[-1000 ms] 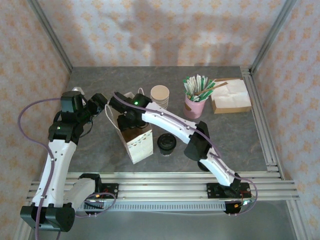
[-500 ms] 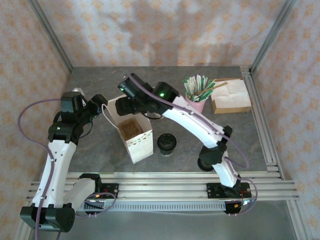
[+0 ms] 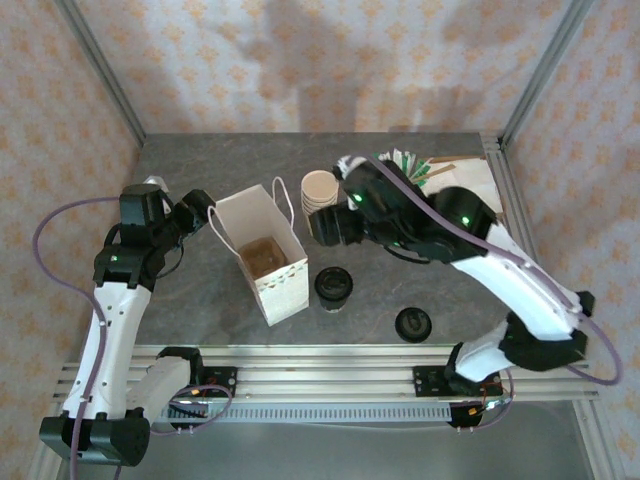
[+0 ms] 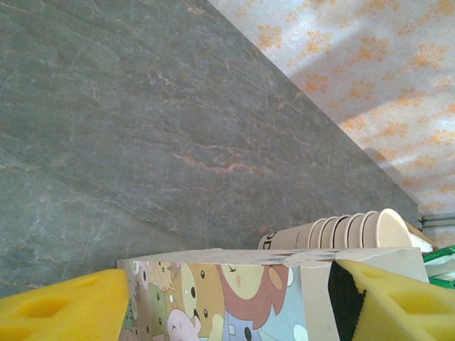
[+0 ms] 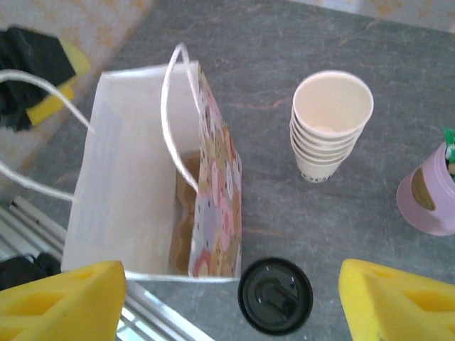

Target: Pack the takeout coffee

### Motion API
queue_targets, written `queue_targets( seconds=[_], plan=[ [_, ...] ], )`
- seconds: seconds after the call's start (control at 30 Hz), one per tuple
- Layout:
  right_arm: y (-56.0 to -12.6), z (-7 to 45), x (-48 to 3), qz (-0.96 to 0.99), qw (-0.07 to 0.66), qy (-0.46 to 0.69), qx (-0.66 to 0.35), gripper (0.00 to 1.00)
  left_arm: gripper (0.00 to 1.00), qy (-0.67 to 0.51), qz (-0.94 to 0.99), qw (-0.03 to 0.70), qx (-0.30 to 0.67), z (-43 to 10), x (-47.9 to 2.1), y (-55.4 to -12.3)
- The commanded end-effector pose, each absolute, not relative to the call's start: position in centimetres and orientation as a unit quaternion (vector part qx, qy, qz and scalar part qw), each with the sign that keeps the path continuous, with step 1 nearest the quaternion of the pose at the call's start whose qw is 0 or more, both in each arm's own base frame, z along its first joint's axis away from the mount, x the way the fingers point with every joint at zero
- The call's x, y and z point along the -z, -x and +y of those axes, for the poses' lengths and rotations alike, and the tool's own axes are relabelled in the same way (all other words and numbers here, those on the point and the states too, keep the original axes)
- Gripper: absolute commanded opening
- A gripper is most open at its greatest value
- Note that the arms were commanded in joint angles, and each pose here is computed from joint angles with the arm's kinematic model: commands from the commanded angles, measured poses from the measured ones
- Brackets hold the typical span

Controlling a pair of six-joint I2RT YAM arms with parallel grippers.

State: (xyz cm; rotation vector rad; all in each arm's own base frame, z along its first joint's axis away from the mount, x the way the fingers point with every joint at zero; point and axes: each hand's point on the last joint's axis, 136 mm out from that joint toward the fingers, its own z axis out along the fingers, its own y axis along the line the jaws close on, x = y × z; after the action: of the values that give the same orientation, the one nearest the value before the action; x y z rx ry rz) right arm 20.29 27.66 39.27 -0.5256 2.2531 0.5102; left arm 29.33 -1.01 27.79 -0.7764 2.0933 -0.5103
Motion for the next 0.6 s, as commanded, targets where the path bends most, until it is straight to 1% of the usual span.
queue_targets(
  seconds=[0.0,0.03,0.13,0.17,0.23,0.3,0.43,0.5,0.57],
  plan=[
    [-19.8,26.7,-38.1,0.863,0.404,0.219,-0.209,0.79,0.77,0.297,0.836,0.418,0.192,-0.8,-28.8,-28.8],
    [-19.2,25.9,-36.8,0.861,0.403,0.233,-0.203,0.79,0.77,0.297,0.836,0.421,0.190,-0.7,-29.0,-28.7],
    [-17.5,23.4,-32.0,0.861,0.389,0.275,-0.178,0.92,0.79,0.289,0.837,0.425,0.185,-0.6,-29.5,-28.3],
    [-16.7,23.0,-30.0,0.860,0.373,0.302,-0.173,0.94,0.79,0.286,0.839,0.424,0.182,-0.6,-29.6,-28.2],
    [-15.5,22.6,-27.7,0.856,0.352,0.338,-0.172,0.99,0.79,0.282,0.843,0.421,0.181,-0.7,-29.7,-28.0],
    [-14.7,22.7,-25.3,0.848,0.329,0.382,-0.164,0.99,0.80,0.280,0.843,0.421,0.183,-0.8,-29.8,-27.8],
    [-14.6,23.3,-22.2,0.826,0.297,0.462,-0.124,0.99,0.80,0.281,0.842,0.421,0.186,-0.9,-29.8,-27.7],
    [-15.6,23.7,-21.3,0.826,0.290,0.472,-0.109,0.99,0.80,0.279,0.843,0.419,0.189,-1.0,-29.8,-27.6],
    [-16.1,24.7,-20.7,0.831,0.258,0.472,-0.137,0.99,0.80,0.280,0.844,0.417,0.190,-1.0,-29.7,-27.6]
  ],
)
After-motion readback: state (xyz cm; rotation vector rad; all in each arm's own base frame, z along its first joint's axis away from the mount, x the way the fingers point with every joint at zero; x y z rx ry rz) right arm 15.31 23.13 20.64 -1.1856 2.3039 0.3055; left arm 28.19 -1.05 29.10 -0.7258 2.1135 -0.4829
